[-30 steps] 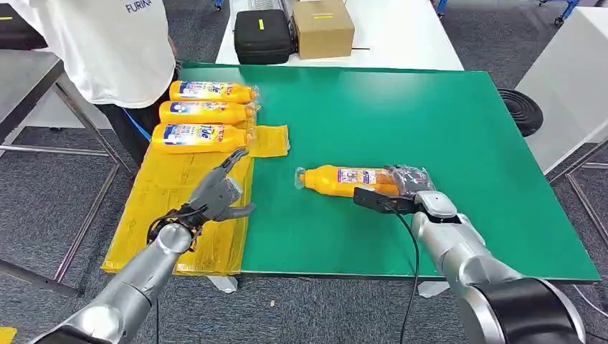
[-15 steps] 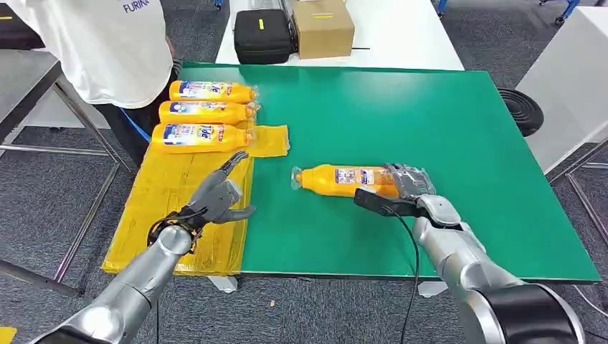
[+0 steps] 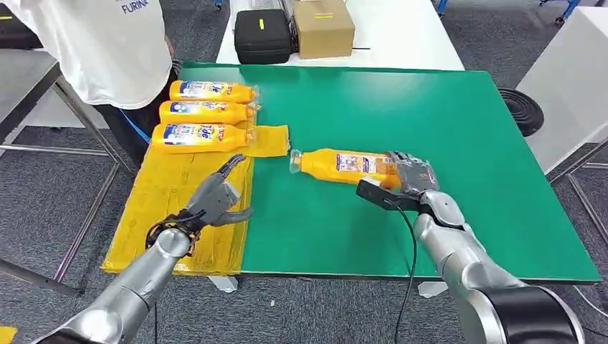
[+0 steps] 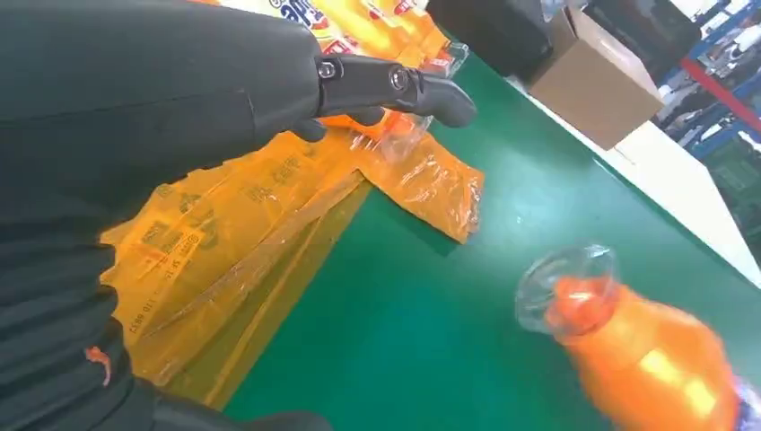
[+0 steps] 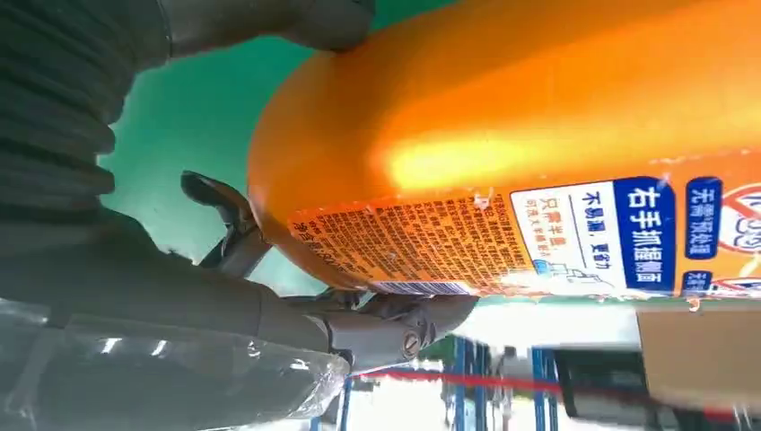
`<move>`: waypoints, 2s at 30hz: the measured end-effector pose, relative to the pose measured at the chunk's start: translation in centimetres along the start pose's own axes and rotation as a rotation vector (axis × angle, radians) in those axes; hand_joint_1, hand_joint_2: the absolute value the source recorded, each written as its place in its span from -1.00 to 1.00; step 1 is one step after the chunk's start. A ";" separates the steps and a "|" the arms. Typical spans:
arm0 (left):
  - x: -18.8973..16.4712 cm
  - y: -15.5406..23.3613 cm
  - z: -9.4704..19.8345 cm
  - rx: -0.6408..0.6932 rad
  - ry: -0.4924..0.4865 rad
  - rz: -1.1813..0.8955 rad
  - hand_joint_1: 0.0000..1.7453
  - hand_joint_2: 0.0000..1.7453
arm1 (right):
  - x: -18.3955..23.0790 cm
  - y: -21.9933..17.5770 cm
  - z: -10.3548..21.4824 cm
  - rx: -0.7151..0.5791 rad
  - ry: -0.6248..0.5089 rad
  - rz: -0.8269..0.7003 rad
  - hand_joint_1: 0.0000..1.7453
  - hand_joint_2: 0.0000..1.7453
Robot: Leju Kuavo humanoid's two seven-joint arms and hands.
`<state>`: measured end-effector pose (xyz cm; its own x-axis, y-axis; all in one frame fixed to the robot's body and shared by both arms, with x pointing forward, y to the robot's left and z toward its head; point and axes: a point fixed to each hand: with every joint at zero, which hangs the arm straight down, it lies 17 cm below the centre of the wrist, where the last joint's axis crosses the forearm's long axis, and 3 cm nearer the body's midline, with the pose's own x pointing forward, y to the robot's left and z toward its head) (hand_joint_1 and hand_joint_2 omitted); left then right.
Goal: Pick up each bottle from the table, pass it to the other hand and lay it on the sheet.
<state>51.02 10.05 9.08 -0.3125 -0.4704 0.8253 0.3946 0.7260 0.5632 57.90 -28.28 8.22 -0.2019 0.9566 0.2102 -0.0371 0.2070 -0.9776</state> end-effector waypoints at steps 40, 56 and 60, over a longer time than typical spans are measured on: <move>2.9 1.3 2.3 0.092 -0.046 1.239 -1.00 1.00 | 12.4 -5.2 1.2 -0.387 -0.190 -0.372 1.00 1.00; 6.5 0.1 0.6 0.136 -0.123 1.164 -1.00 1.00 | 14.6 -3.6 2.0 -0.375 -0.180 -0.535 1.00 1.00; 8.5 -0.2 0.0 0.149 -0.166 1.113 -1.00 1.00 | 15.2 -3.1 2.2 -0.369 -0.179 -0.588 1.00 1.00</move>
<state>48.26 5.90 15.97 0.0325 0.5384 0.8420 0.4213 0.7566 -0.5000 52.80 -14.79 14.47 -0.4092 0.6238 0.6660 0.1379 0.7637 -0.6306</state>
